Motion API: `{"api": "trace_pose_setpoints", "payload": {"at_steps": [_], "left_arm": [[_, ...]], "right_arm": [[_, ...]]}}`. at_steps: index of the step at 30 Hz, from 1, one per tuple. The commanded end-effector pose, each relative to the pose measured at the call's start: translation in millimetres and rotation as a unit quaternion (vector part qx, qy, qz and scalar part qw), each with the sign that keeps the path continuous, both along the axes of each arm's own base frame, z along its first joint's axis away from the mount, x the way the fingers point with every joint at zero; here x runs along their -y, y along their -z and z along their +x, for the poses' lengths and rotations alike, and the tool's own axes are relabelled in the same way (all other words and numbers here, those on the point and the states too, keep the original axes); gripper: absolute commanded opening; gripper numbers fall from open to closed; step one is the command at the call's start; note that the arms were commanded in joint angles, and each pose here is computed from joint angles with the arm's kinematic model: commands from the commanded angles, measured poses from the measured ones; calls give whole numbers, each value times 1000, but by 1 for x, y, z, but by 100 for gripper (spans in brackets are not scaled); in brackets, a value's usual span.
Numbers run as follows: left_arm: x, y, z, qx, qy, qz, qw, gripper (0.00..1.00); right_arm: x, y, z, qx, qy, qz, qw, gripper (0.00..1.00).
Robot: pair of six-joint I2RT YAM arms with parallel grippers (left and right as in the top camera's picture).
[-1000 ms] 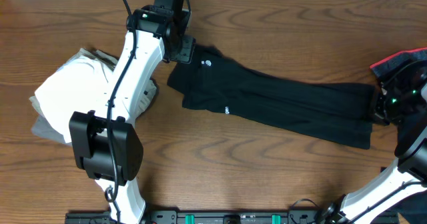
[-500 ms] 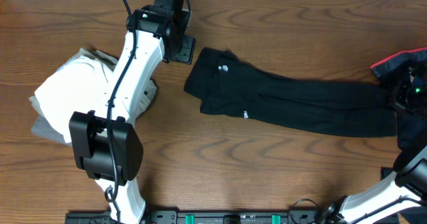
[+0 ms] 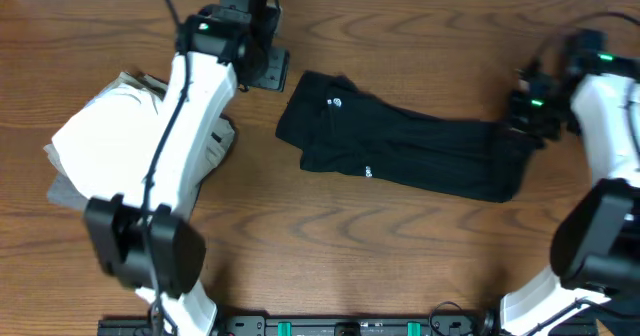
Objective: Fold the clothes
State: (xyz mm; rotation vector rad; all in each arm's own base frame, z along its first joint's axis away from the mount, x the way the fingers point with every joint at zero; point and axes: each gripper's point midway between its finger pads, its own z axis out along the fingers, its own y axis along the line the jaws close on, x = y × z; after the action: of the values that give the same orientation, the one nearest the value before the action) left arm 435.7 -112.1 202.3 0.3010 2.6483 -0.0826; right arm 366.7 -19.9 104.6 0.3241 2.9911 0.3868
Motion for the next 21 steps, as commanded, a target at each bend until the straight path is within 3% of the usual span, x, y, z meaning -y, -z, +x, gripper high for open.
{"api": "trace_pose_setpoints", "payload": {"at_steps": [1,9,10,13,17,21], "left_arm": [[-3,-41,-7,46,-5,-12,999,63],[-5,-56,-15,58,-5,-15,998,64],[-5,-55,-15,57,-5,-15,998,64],[-5,-55,-16,56,-5,-14,998,64],[-6,-54,-16,55,-5,-14,998,68],[-6,-52,-20,46,-5,-12,999,68]], "right_arm": [[-37,3,5,-2,14,-11,1000,1],[-121,28,24,12,-18,3,1000,3],[-129,32,24,11,-20,4,1000,9],[-158,31,25,20,-50,41,998,41],[-158,16,32,51,-73,44,995,47],[-120,1,37,67,-46,18,996,44]]}}
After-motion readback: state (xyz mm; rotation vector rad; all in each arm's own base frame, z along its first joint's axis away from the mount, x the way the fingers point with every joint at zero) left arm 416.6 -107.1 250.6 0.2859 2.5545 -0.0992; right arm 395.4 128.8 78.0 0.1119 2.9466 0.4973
